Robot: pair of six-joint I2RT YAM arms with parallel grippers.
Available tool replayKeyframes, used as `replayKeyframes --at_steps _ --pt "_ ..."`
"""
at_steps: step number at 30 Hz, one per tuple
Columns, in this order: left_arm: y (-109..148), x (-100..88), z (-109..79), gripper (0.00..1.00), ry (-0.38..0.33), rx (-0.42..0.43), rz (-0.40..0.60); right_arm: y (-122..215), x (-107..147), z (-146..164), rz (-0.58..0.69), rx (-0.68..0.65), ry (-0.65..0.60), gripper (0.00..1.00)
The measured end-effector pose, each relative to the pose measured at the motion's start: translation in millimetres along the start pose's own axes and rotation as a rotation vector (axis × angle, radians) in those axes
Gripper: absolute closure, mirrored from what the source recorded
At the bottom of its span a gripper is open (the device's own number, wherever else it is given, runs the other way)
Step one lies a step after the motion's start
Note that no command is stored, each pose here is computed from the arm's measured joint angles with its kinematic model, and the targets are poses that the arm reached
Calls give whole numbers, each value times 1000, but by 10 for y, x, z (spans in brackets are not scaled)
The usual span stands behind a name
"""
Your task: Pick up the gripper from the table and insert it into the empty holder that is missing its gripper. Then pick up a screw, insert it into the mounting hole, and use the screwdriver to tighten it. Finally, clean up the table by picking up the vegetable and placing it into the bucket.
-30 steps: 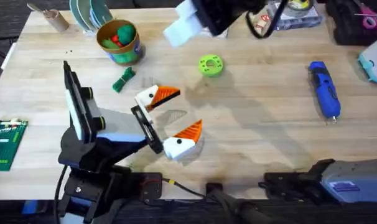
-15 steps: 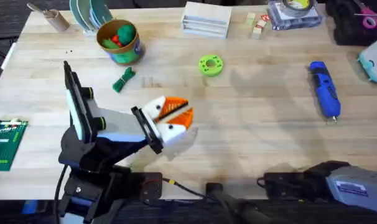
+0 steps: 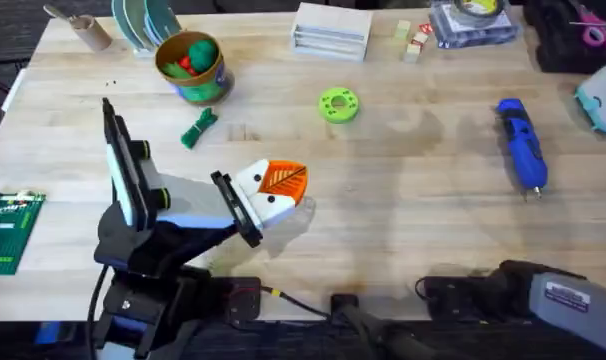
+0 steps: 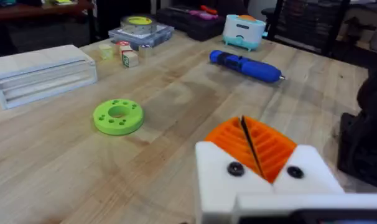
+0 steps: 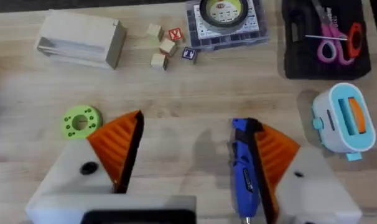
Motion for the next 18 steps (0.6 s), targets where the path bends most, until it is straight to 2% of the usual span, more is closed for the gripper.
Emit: replayKeyframes --at_steps 10,18 --pt "1 0 -43 984 1 26 -1 3 69 -314 26 15 -17 12" --pt "3 3 -99 984 3 61 0 -397 440 -596 167 65 -28 11"
Point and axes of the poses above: each hand's point on the last joint's axis, 136 mm out from that joint toward the fingers, its own y axis back along the fingers, its own z axis along the line the jaws close on, x = y × z, the point moved 1 cm from there along y, back along the fingers, and after that the axes turned 7 degrees about -y, right-handed, at the moved point
